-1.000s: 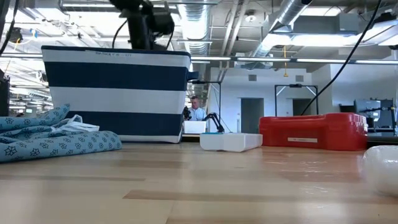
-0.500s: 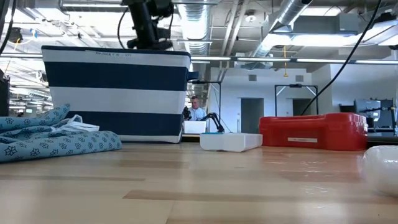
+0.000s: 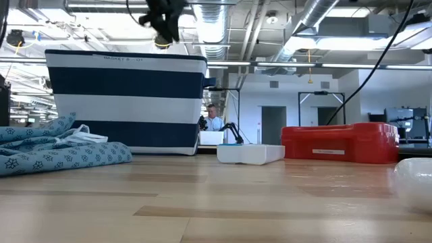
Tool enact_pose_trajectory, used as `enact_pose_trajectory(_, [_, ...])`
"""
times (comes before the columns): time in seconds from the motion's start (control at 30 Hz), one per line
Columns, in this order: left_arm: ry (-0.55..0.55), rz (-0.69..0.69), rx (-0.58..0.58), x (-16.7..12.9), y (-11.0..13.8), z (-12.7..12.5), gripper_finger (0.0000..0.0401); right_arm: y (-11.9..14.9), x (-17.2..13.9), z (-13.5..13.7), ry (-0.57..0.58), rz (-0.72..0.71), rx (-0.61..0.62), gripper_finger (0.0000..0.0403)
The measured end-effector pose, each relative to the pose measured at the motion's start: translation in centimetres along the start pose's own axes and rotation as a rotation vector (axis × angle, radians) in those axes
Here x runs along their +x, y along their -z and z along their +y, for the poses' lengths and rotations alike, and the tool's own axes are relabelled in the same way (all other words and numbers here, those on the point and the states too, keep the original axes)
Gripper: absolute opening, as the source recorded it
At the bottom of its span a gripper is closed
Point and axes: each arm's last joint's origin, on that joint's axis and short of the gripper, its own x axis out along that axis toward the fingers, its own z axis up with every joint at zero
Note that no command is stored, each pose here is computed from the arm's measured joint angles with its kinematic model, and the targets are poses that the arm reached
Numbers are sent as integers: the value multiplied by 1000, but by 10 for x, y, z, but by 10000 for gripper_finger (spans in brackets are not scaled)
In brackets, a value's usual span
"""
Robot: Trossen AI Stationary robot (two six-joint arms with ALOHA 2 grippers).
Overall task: Pick & place medical supplies in basket/bin
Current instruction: Put the brown bandage into the blue bin
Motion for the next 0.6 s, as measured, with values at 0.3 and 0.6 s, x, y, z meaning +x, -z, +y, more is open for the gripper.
enact_pose_trajectory(0.3, [132, -222, 48, -99, 13, -19, 130, 2, 40, 58, -117, 0, 25, 124])
enact_pose_trajectory(0.6, [151, -310, 68, -150, 40, -26, 130, 10, 98, 99, -180, 336, 69, 159])
